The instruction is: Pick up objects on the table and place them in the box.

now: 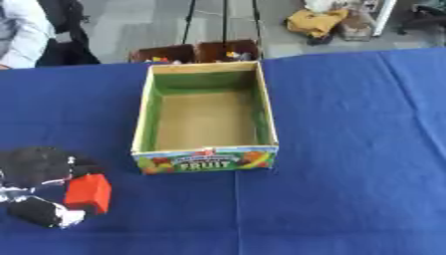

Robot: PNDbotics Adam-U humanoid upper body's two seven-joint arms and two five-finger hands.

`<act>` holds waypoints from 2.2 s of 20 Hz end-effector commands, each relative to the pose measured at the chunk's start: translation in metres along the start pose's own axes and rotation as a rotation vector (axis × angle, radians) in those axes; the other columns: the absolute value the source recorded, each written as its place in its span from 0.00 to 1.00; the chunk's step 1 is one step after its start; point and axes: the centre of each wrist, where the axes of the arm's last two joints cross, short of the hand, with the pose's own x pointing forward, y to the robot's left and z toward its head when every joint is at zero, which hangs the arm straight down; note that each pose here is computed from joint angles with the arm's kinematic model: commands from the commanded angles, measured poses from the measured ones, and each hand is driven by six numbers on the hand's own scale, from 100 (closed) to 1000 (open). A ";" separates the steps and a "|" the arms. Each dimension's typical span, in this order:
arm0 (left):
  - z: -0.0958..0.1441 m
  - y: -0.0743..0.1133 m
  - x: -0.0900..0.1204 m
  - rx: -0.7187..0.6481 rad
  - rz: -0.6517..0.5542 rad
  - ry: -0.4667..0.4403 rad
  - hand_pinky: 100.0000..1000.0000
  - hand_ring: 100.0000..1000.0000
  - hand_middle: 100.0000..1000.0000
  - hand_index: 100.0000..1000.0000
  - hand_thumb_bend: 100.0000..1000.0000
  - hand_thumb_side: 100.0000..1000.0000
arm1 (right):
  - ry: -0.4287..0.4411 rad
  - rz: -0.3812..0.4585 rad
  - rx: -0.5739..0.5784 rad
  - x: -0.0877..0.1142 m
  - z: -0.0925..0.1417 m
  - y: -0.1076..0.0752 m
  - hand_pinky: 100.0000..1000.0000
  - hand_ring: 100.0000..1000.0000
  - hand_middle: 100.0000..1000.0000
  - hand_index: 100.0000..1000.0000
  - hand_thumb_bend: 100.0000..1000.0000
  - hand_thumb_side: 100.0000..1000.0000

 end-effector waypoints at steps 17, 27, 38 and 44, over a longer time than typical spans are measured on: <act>0.007 0.001 -0.007 0.049 0.090 -0.003 0.07 0.37 0.50 0.77 0.00 0.29 | -0.020 0.008 -0.018 0.002 -0.008 -0.004 0.65 0.67 0.37 0.60 0.37 0.96; 0.008 -0.001 -0.009 0.130 0.211 0.027 0.00 0.31 0.41 0.62 0.00 0.18 | -0.016 0.013 -0.022 0.002 -0.007 -0.005 0.65 0.67 0.37 0.60 0.36 0.95; 0.025 0.015 -0.012 0.262 0.224 0.061 0.00 0.26 0.36 0.51 0.00 0.16 | -0.008 0.016 -0.030 0.002 -0.007 -0.005 0.65 0.67 0.37 0.60 0.34 0.94; 0.043 0.034 -0.015 0.347 0.183 0.073 0.00 0.25 0.32 0.46 0.00 0.16 | -0.005 0.020 -0.030 0.002 -0.007 -0.006 0.65 0.67 0.37 0.60 0.33 0.93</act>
